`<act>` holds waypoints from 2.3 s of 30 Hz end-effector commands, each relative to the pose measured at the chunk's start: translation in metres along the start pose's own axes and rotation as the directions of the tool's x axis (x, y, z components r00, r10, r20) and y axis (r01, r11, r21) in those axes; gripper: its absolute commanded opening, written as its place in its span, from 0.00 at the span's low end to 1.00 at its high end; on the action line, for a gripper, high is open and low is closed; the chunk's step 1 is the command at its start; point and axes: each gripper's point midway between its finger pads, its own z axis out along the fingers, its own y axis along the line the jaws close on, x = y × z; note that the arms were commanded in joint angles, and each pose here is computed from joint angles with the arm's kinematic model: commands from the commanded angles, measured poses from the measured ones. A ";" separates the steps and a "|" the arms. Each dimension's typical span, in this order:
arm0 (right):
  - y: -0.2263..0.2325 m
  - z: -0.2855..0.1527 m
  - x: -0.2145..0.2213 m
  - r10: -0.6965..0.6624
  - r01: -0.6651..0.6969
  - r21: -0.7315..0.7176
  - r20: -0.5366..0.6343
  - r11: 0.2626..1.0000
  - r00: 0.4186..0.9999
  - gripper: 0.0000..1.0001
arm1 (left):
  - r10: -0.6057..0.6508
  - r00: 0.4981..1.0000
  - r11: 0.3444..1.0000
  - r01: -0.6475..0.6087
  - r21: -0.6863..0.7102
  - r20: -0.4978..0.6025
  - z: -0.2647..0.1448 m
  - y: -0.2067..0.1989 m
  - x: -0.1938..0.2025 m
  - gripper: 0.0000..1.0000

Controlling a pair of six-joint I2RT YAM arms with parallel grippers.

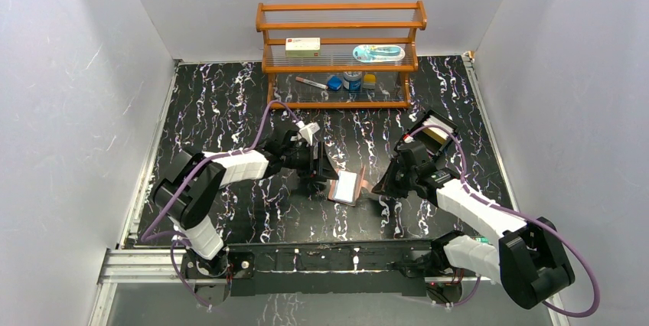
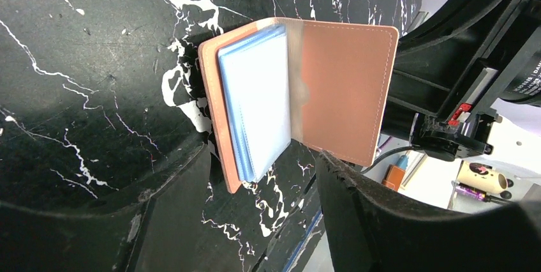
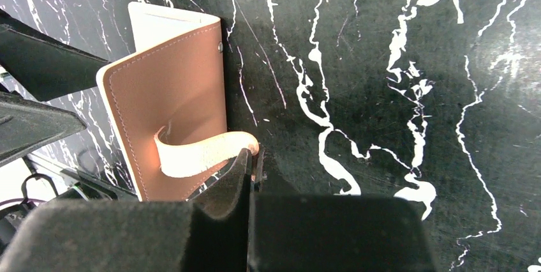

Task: Put the credit cards into the card holder
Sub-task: Open the card holder at the center of the board, then turn over the card slot in the card holder.

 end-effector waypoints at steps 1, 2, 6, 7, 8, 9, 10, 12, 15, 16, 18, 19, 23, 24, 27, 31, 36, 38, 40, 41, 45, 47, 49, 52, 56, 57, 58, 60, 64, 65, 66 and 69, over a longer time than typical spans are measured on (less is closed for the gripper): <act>-0.007 -0.003 -0.003 -0.020 0.019 0.027 0.027 0.999 0.999 0.00 | 0.011 1.000 1.000 -0.010 0.024 -0.016 0.005 0.002 0.004 0.60; -0.008 -0.003 -0.003 -0.019 0.018 0.031 0.027 0.999 0.999 0.00 | 0.006 1.000 1.000 -0.005 0.019 -0.021 0.006 0.005 0.005 0.60; -0.009 -0.004 -0.004 -0.021 0.020 0.034 0.032 0.999 0.999 0.00 | -0.002 1.000 1.000 0.002 0.027 -0.031 0.010 0.008 0.008 0.60; -0.009 -0.005 -0.004 -0.023 0.021 0.035 0.033 0.999 0.999 0.00 | -0.004 0.999 0.999 0.005 0.037 -0.033 0.011 0.007 0.008 0.61; -0.009 -0.005 -0.004 -0.024 0.022 0.036 0.033 0.999 0.999 0.00 | -0.009 0.999 0.999 0.011 0.044 -0.036 0.012 0.007 0.009 0.61; -0.010 -0.005 -0.004 -0.024 0.023 0.038 0.033 0.999 0.999 0.00 | -0.013 0.999 0.999 0.015 0.047 -0.037 0.013 0.008 0.009 0.61; -0.010 -0.005 -0.004 -0.024 0.022 0.038 0.033 0.999 0.999 0.00 | -0.018 0.999 0.998 0.020 0.052 -0.041 0.013 0.008 0.010 0.61; -0.010 -0.006 -0.004 -0.024 0.022 0.037 0.036 0.999 0.999 0.00 | -0.018 0.999 0.998 0.021 0.060 -0.044 0.015 0.007 0.010 0.61; -0.012 -0.005 -0.004 -0.023 0.022 0.045 0.033 0.999 0.999 0.00 | -0.016 0.999 0.997 0.020 0.068 -0.049 0.016 0.007 0.011 0.60; -0.013 -0.005 -0.004 -0.025 0.023 0.051 0.034 0.998 0.999 0.00 | -0.017 0.999 0.997 0.020 0.069 -0.051 0.017 0.008 0.011 0.60; -0.017 -0.005 -0.004 -0.023 0.020 0.068 0.038 0.997 0.999 0.00 | -0.019 0.998 0.997 0.023 0.073 -0.055 0.018 0.008 0.012 0.60; -0.019 -0.006 -0.004 -0.023 0.020 0.075 0.045 0.997 0.999 0.00 | -0.019 0.998 0.997 0.024 0.078 -0.057 0.018 0.008 0.012 0.60; -0.019 -0.008 -0.005 -0.026 0.022 0.079 0.054 0.997 0.998 0.00 | -0.023 0.998 0.996 0.028 0.089 -0.058 0.019 0.007 0.012 0.59; -0.019 -0.008 -0.005 -0.025 0.021 0.079 0.052 0.997 0.998 0.00 | -0.025 0.998 0.995 0.030 0.091 -0.058 0.020 0.007 0.012 0.59; -0.018 -0.007 -0.005 -0.024 0.020 0.072 0.051 0.997 0.998 0.00 | -0.033 0.998 0.994 0.039 0.100 -0.061 0.022 0.007 0.012 0.56; -0.019 -0.006 -0.004 -0.020 0.016 0.074 0.047 0.997 0.999 0.00 | -0.047 0.996 0.990 0.056 0.131 -0.071 0.024 0.004 0.014 0.51; -0.019 -0.006 -0.003 -0.022 0.019 0.073 0.044 0.997 0.999 0.00 | -0.056 0.996 0.987 0.066 0.144 -0.073 0.025 0.003 0.015 0.42; -0.019 -0.007 -0.004 -0.022 0.018 0.073 0.051 0.997 0.998 0.00 | -0.058 0.996 0.986 0.068 0.149 -0.074 0.025 0.002 0.014 0.38; -0.019 -0.007 -0.005 -0.022 0.017 0.073 0.058 0.997 0.998 0.00 | -0.057 0.996 0.985 0.068 0.156 -0.075 0.025 0.000 0.013 0.35; -0.019 -0.008 -0.005 -0.024 0.020 0.073 0.057 0.997 0.998 0.00 | -0.059 0.995 0.985 0.071 0.158 -0.075 0.025 0.000 0.013 0.33; -0.020 -0.007 -0.004 -0.023 0.019 0.076 0.051 0.997 0.998 0.00 | -0.063 0.995 0.982 0.075 0.170 -0.078 0.025 -0.003 0.013 0.24; -0.020 -0.007 -0.003 -0.022 0.019 0.076 0.047 0.997 0.999 0.00 | -0.066 0.995 0.982 0.080 0.174 -0.081 0.025 -0.004 0.013 0.16; -0.020 -0.007 -0.002 -0.021 0.018 0.075 0.043 0.997 0.999 0.01 | -0.066 0.995 0.981 0.079 0.175 -0.080 0.025 -0.005 0.013 0.05; -0.013 -0.013 -0.002 -0.016 0.014 0.064 0.027 0.998 1.000 0.13 | -0.077 0.994 0.980 0.090 0.177 -0.078 0.019 -0.010 0.013 0.00; 0.011 -0.031 -0.008 0.005 -0.005 -0.002 0.034 1.000 0.999 0.30 | -0.078 0.996 0.985 0.084 0.148 -0.051 0.003 -0.020 0.011 0.00; 0.020 -0.037 -0.011 0.011 -0.010 -0.038 0.041 0.999 0.999 0.33 | -0.074 0.996 0.990 0.078 0.117 -0.040 -0.004 -0.022 0.011 0.00; 0.028 -0.042 -0.012 0.020 -0.017 -0.067 0.044 0.998 0.999 0.35 | -0.069 0.997 0.994 0.072 0.082 -0.033 -0.010 -0.019 0.012 0.00; 0.044 -0.051 -0.014 0.036 -0.029 -0.118 0.050 0.993 0.998 0.38 | -0.065 0.998 0.997 0.065 0.030 -0.012 -0.021 -0.018 0.015 0.00; 0.076 -0.065 -0.017 0.046 -0.034 -0.211 0.054 0.977 0.997 0.45 | -0.093 0.995 0.993 0.094 -0.078 0.022 -0.040 -0.011 0.023 0.00; 0.085 -0.067 -0.016 0.040 -0.027 -0.234 0.051 0.972 0.998 0.46 | -0.098 0.995 0.990 0.100 -0.099 0.023 -0.043 -0.009 0.026 0.00; 0.093 -0.067 -0.015 0.030 -0.018 -0.249 0.045 0.968 0.999 0.46 | -0.101 0.995 0.989 0.103 -0.110 0.028 -0.045 -0.008 0.027 0.00; 0.115 -0.065 -0.009 -0.008 0.018 -0.267 0.038 0.963 0.999 0.47 | -0.115 0.992 0.984 0.120 -0.135 0.045 -0.049 -0.006 0.029 0.00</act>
